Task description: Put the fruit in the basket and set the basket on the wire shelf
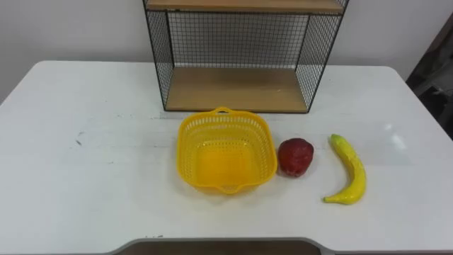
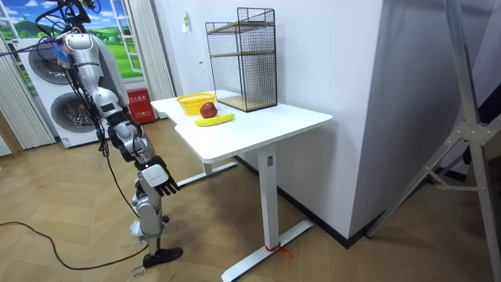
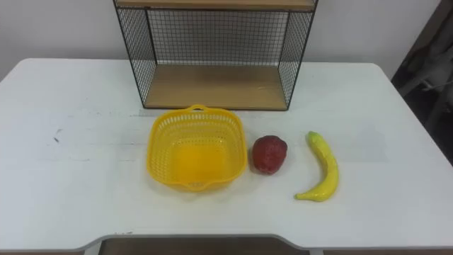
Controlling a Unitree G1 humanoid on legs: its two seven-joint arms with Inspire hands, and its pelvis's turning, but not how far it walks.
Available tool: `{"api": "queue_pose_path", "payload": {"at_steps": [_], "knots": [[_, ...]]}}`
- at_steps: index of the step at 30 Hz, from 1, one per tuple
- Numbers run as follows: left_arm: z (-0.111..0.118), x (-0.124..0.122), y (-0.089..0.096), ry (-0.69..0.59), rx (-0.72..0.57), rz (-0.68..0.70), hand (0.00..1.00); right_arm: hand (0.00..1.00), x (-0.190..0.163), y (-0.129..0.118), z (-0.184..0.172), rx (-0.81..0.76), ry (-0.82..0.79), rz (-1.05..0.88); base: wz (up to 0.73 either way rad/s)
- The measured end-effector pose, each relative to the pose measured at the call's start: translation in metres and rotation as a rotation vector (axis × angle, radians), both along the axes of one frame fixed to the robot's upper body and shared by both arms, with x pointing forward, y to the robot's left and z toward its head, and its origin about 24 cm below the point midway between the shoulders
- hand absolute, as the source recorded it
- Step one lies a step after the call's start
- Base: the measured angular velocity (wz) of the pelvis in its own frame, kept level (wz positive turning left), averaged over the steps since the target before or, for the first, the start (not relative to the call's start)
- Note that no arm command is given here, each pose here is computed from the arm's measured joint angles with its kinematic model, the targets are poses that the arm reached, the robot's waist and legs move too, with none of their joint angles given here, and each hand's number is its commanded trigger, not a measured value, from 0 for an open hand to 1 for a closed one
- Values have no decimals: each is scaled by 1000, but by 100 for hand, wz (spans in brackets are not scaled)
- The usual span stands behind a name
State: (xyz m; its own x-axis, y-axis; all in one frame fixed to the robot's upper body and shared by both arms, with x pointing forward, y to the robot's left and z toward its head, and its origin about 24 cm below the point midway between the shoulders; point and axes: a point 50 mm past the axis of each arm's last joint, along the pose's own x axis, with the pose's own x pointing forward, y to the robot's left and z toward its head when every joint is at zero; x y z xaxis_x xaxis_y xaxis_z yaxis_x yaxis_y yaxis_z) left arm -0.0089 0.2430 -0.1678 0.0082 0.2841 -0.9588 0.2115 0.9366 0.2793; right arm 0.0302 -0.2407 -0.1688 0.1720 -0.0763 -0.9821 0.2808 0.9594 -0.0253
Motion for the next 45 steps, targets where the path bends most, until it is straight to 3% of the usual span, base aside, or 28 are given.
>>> {"api": "queue_pose_path", "payload": {"at_steps": [17,30,36,45], "knots": [[-1,-3,-2,33,-53,-14,0,0,2,2,0,7,-1,28,0],[-1,-2,-5,22,-41,-19,0,0,-1,3,-1,17,-10,-56,0],[-1,0,-5,4,-42,-2,0,0,-13,1,-1,20,-1,-196,0],[2,-13,3,-27,-6,137,0,0,-65,-4,1,0,49,-826,-1]]}}
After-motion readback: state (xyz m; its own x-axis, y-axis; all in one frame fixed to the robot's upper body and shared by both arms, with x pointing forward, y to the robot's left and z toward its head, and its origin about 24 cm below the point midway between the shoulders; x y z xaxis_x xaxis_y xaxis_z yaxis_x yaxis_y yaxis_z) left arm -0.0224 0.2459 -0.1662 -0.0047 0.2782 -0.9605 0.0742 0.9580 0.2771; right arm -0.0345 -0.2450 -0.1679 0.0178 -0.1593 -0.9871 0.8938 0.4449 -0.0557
